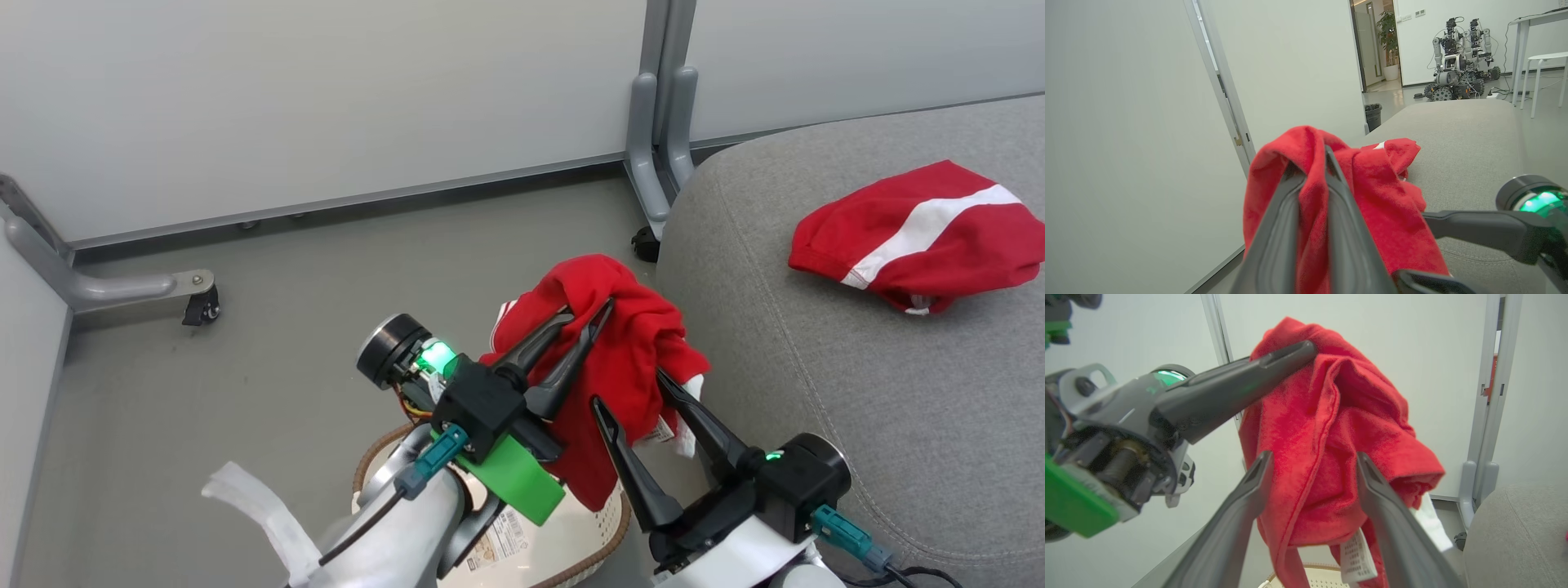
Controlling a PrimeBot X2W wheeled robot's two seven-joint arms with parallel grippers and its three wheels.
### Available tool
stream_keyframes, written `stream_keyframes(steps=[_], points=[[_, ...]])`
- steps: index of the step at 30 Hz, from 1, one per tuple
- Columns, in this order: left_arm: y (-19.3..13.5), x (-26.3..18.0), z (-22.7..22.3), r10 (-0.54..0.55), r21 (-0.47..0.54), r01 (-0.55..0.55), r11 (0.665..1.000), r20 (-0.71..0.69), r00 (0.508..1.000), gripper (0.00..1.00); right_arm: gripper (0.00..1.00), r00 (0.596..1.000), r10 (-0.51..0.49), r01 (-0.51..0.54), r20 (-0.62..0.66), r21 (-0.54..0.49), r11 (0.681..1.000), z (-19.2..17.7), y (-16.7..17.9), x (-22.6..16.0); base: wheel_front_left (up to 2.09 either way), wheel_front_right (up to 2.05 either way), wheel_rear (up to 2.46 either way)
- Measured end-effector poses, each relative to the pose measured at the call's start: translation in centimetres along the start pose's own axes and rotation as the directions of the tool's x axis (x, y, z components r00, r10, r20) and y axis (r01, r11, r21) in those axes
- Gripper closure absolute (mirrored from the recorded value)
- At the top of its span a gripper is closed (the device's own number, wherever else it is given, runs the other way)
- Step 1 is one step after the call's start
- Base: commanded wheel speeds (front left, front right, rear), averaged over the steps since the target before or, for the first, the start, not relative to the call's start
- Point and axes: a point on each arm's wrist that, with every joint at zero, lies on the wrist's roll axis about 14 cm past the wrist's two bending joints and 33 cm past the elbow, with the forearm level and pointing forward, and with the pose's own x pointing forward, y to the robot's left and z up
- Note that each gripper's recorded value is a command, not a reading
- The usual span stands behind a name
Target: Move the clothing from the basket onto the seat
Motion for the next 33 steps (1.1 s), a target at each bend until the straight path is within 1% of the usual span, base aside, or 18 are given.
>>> stream_keyframes(steps=[6,7,8,9,10,11,19,33], points=[[-2.3,0.9,0.4,-0.075,-0.013,0.075,0.997,0.011,0.997,1.0,0.0,1.0,-0.009,0.008,-0.026,-0.024,1.0,-0.7,-0.4,-0.1,0.0,0.0,0.0],[-2.6,0.9,0.3,-0.085,-0.016,0.085,0.996,0.007,0.996,1.0,0.12,1.0,-0.014,0.013,-0.028,-0.031,0.999,-0.8,-0.6,-0.1,0.0,0.0,0.0],[-2.9,1.0,0.3,-0.096,-0.017,0.097,0.995,0.003,0.995,1.0,0.32,0.999,-0.017,0.016,-0.028,-0.039,0.999,-0.8,-0.7,-0.2,0.0,0.0,0.0],[-3.2,1.0,0.2,-0.106,-0.018,0.106,0.994,-0.001,0.994,1.0,0.65,0.999,-0.015,0.014,-0.028,-0.043,0.999,-0.8,-0.6,-0.2,0.0,0.0,0.0],[-3.4,1.0,0.0,-0.112,-0.02,0.112,0.994,-0.005,0.994,1.0,0.88,1.0,-0.014,0.013,-0.028,-0.048,0.999,-0.8,-0.6,-0.2,0.0,0.0,0.0],[-3.6,1.0,-0.1,-0.121,-0.022,0.12,0.992,-0.01,0.993,1.0,1.0,1.0,-0.013,0.011,-0.028,-0.057,0.998,-0.7,-0.5,-0.2,0.0,0.0,0.0],[-4.2,1.0,-0.4,-0.141,-0.028,0.14,0.99,-0.026,0.99,1.0,1.0,0.999,-0.015,0.012,-0.035,-0.08,0.997,-0.9,-0.5,-0.5,0.0,0.0,0.0],[-3.8,1.0,-0.6,-0.135,-0.036,0.133,0.99,-0.034,0.99,1.0,1.0,0.999,-0.022,0.019,-0.038,-0.085,0.996,-0.9,-0.8,-0.6,0.0,0.0,0.0]])
